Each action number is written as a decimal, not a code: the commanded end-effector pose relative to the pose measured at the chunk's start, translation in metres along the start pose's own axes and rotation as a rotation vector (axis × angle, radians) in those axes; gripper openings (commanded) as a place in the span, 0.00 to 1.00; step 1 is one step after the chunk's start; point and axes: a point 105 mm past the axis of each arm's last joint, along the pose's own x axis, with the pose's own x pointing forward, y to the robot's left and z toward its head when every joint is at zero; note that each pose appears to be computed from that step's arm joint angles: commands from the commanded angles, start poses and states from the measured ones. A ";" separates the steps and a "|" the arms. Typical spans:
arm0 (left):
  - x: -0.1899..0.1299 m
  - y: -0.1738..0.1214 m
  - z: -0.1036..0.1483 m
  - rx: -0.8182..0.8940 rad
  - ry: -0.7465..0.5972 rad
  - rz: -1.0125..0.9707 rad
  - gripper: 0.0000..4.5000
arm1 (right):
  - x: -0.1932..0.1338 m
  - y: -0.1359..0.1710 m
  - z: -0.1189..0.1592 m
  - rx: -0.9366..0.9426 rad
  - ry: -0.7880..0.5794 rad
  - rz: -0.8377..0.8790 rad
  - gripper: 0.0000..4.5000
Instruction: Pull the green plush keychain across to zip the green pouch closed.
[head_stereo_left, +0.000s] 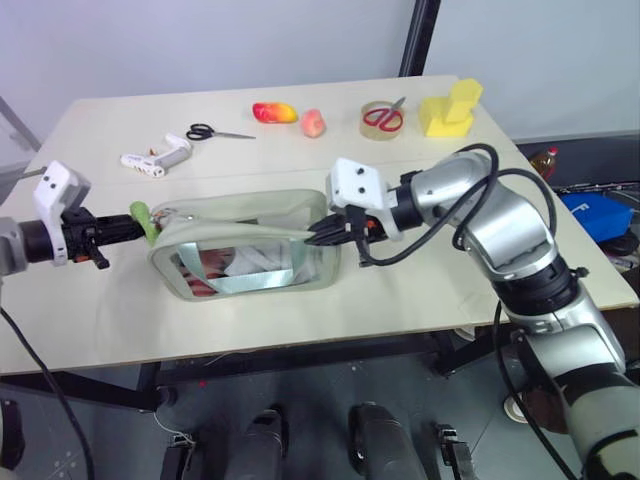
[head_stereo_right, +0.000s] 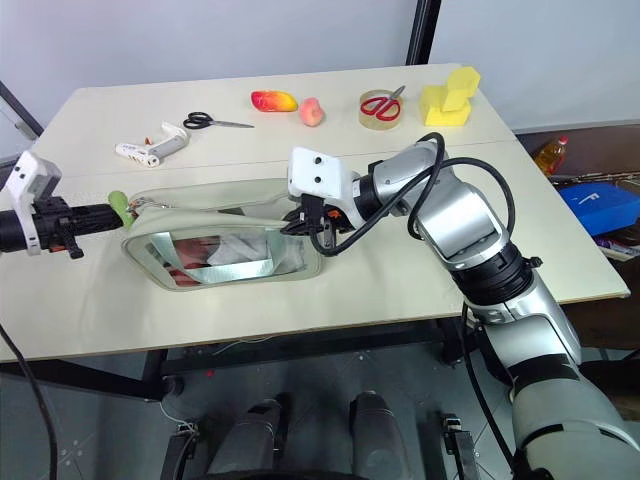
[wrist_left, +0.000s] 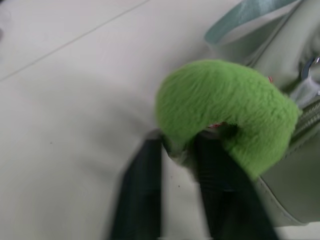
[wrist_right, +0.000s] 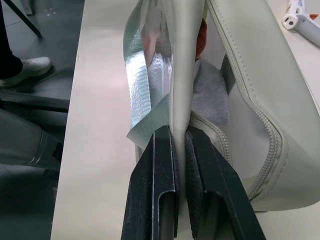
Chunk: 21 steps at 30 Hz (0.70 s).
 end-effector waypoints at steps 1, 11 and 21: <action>-0.022 0.002 0.032 0.054 -0.065 0.029 0.01 | 0.003 0.000 0.007 -0.030 -0.020 0.000 0.00; -0.019 -0.045 0.086 0.124 -0.114 -0.176 0.01 | 0.007 -0.006 0.005 -0.020 -0.029 -0.020 0.00; 0.041 -0.066 0.083 0.286 -0.036 -0.311 0.01 | 0.010 -0.005 0.006 0.009 -0.040 -0.041 0.00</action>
